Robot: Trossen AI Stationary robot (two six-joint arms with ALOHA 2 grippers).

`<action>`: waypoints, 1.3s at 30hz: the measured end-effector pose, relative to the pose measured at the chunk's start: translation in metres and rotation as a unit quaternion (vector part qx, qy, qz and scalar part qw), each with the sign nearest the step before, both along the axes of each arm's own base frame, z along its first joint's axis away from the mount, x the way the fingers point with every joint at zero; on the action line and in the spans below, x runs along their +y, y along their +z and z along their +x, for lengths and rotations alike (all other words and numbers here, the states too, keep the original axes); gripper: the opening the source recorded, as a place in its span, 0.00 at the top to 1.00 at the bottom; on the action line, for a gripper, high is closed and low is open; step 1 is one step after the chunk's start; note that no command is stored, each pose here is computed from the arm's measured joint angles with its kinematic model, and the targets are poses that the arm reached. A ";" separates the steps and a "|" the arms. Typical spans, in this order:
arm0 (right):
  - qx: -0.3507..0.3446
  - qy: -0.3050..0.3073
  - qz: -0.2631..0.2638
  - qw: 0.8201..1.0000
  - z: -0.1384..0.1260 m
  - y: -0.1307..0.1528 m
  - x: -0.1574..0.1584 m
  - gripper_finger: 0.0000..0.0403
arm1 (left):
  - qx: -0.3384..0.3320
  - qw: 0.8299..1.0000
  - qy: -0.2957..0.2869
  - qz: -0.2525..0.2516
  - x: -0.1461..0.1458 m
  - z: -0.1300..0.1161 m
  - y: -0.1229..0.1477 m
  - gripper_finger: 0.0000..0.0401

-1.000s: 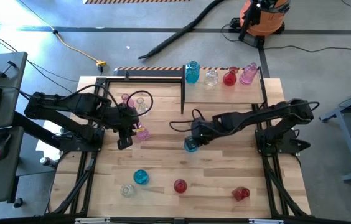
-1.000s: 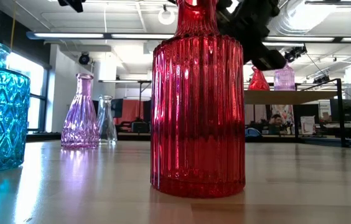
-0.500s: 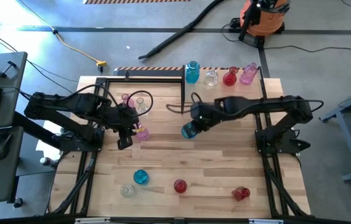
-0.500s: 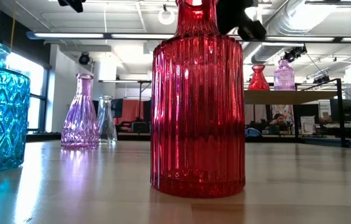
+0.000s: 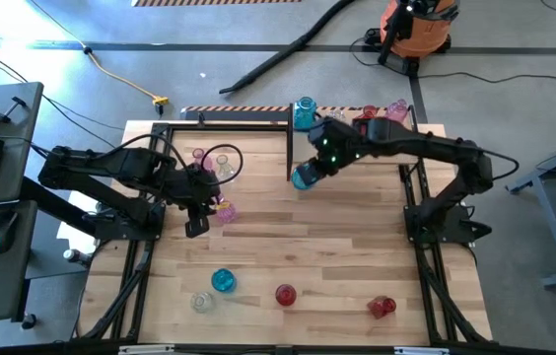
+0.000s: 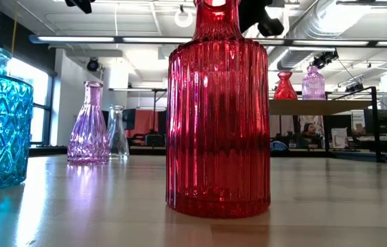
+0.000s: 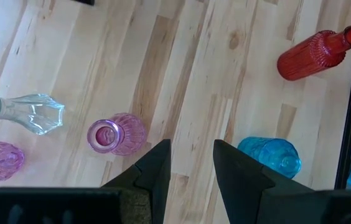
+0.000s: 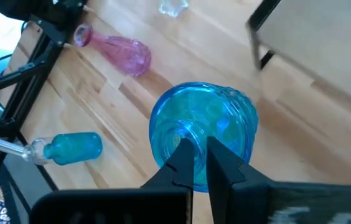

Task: Sort vases onto shelf
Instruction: Put the top blue vase on the shelf aligned with the other blue vase

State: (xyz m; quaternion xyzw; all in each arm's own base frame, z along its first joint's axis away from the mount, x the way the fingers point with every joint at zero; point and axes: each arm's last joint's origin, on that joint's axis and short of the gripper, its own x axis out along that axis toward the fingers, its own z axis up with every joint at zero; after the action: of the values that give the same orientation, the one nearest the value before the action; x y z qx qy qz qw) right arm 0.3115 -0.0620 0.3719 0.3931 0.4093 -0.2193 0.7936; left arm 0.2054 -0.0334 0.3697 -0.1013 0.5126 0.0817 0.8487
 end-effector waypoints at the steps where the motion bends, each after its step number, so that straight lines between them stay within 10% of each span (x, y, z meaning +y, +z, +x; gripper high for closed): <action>1: 0.002 0.001 0.000 1.000 -0.002 0.000 -0.005 1.00 | 0.000 1.000 0.000 0.000 0.000 0.000 0.000 0.72; 18: -0.039 -0.030 0.012 0.999 -0.034 0.004 -0.094 1.00 | -0.005 0.999 0.047 0.005 0.013 0.002 0.000 0.72; 39: -0.052 -0.043 0.016 0.998 -0.024 -0.007 -0.113 1.00 | -0.026 0.994 0.096 0.032 0.055 0.007 0.003 0.72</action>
State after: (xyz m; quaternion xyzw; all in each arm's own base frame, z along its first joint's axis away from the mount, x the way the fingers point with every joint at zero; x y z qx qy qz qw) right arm 0.2874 -0.1754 0.3648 0.4339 0.3534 -0.2258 0.7974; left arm 0.2122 0.0215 0.3726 -0.1253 0.4750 0.1766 0.8530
